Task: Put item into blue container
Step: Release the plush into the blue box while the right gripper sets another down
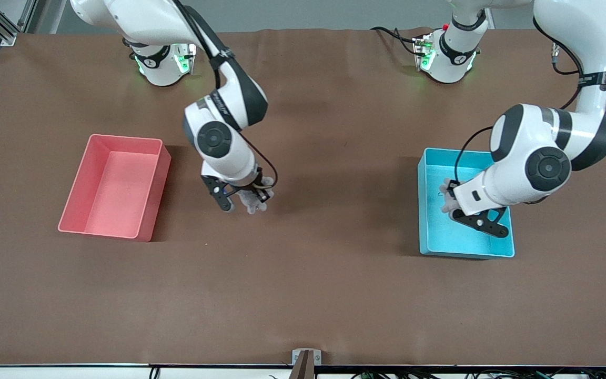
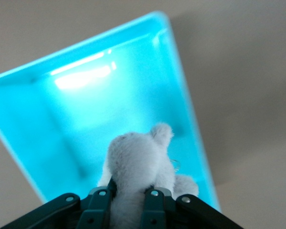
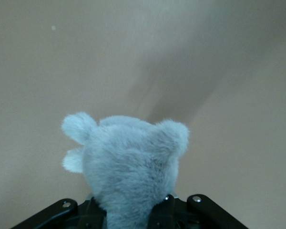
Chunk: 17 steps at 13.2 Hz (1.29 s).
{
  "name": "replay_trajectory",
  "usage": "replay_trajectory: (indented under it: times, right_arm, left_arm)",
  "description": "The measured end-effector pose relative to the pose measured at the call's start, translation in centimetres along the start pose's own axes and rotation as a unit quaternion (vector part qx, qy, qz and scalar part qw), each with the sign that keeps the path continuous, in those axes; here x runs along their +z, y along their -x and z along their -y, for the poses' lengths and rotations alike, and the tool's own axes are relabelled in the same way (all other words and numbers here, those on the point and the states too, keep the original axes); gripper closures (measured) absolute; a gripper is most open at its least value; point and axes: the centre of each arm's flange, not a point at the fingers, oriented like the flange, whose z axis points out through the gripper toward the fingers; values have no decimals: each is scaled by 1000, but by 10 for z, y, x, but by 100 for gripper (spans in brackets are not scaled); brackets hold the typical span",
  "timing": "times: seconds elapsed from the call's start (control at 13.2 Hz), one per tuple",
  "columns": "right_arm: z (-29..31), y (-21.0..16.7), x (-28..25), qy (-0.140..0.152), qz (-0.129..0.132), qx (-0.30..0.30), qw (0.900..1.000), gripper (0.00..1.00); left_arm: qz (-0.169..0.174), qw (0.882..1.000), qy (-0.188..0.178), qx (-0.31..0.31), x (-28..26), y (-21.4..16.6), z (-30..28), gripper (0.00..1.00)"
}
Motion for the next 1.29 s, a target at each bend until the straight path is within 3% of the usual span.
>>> replay_trajectory:
  times: [0.53,0.61,1.13,1.29]
  right_arm:
    - [19,45,49,-9,-14,29,999,76]
    - [20,46,53,-10,-15,29,999,71]
    - [20,43,57,-10,-17,31,999,1]
    - [23,41,53,-15,-19,32,999,0]
  left_arm:
    - [45,999,-7,-4,55,19,54,78]
    - [47,999,-5,-3,63,17,54,78]
    - [43,999,6,2,111,2,55,77]
    - [43,999,8,2,121,-1,55,76]
